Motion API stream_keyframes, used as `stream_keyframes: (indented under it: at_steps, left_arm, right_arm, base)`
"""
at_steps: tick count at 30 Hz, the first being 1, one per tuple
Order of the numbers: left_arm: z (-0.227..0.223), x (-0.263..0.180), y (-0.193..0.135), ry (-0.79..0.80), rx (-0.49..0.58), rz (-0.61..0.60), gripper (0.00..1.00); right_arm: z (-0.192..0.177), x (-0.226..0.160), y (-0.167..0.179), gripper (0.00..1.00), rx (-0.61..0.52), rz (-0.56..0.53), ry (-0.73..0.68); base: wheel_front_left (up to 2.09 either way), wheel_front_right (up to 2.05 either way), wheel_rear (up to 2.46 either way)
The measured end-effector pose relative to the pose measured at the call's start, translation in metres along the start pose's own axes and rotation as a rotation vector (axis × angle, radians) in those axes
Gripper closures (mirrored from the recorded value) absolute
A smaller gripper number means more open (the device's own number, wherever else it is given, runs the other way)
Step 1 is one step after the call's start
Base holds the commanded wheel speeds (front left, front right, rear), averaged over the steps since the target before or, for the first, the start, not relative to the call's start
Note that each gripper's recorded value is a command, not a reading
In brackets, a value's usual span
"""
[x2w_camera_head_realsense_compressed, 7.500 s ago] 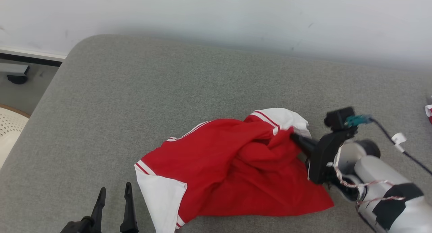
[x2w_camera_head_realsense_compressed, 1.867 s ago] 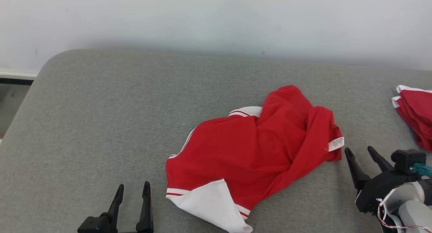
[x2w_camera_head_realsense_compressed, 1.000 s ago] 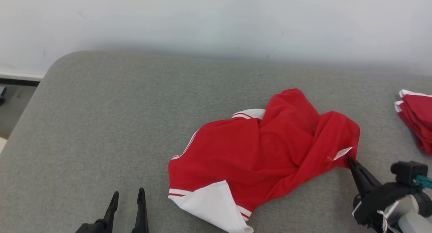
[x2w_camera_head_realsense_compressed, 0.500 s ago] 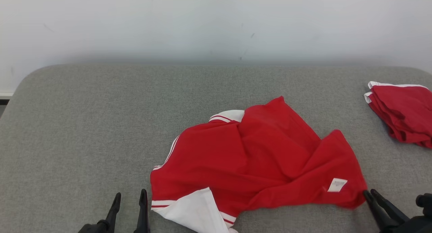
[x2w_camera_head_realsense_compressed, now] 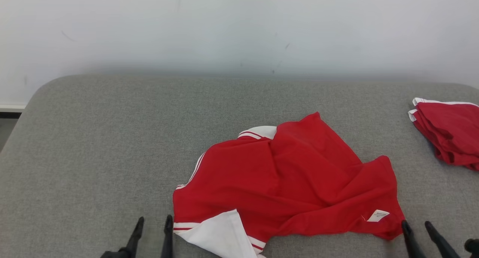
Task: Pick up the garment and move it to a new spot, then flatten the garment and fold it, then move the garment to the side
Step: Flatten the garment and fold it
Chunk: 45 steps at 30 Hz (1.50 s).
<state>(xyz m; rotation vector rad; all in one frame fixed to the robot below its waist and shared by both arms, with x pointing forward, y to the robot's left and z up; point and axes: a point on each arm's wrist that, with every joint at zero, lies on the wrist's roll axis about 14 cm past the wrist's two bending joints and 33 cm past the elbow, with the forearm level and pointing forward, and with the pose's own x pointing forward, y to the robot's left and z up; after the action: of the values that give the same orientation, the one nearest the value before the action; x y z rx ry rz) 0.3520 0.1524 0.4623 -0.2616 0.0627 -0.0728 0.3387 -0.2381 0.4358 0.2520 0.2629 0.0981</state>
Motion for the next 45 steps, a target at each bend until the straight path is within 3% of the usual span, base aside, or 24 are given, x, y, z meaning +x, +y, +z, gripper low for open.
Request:
stream_keyframes:
  at_steps: [14,29,30,31,32,37,45]
  left_arm:
    - [-0.026,0.022,-0.079,0.087,0.098,-0.290,0.00]
    - [-0.078,0.042,-0.097,0.268,0.202,-0.407,0.00]
    - [-0.083,0.041,-0.096,0.284,0.205,-0.406,0.29]
    - [-0.086,0.042,-0.095,0.295,0.209,-0.407,0.77]
    - [-0.087,0.043,-0.095,0.299,0.212,-0.408,1.00]
    - [-0.085,0.045,-0.094,0.298,0.208,-0.403,1.00]
    - [-0.045,0.048,-0.087,0.164,0.156,-0.353,1.00]
  right_arm:
    - [-0.018,0.000,0.028,0.00,0.041,-0.007,-0.029]
    - [-0.022,-0.007,0.011,0.00,0.058,-0.081,-0.040]
    - [-0.023,-0.007,0.010,0.00,0.060,-0.085,-0.038]
    - [-0.024,-0.008,0.009,0.00,0.062,-0.088,-0.035]
    - [-0.025,-0.008,0.008,0.00,0.062,-0.092,-0.035]
    - [-0.024,-0.007,0.006,0.00,0.060,-0.096,-0.039]
    - [-0.025,0.005,0.018,0.00,0.058,-0.055,-0.036]
  base:
    - [0.00,0.00,0.00]
    - [0.00,0.00,0.00]
    - [0.00,0.00,0.00]
    - [0.00,0.00,0.00]
    - [0.00,0.00,0.00]
    - [0.00,0.00,0.00]
    - [0.00,0.00,0.00]
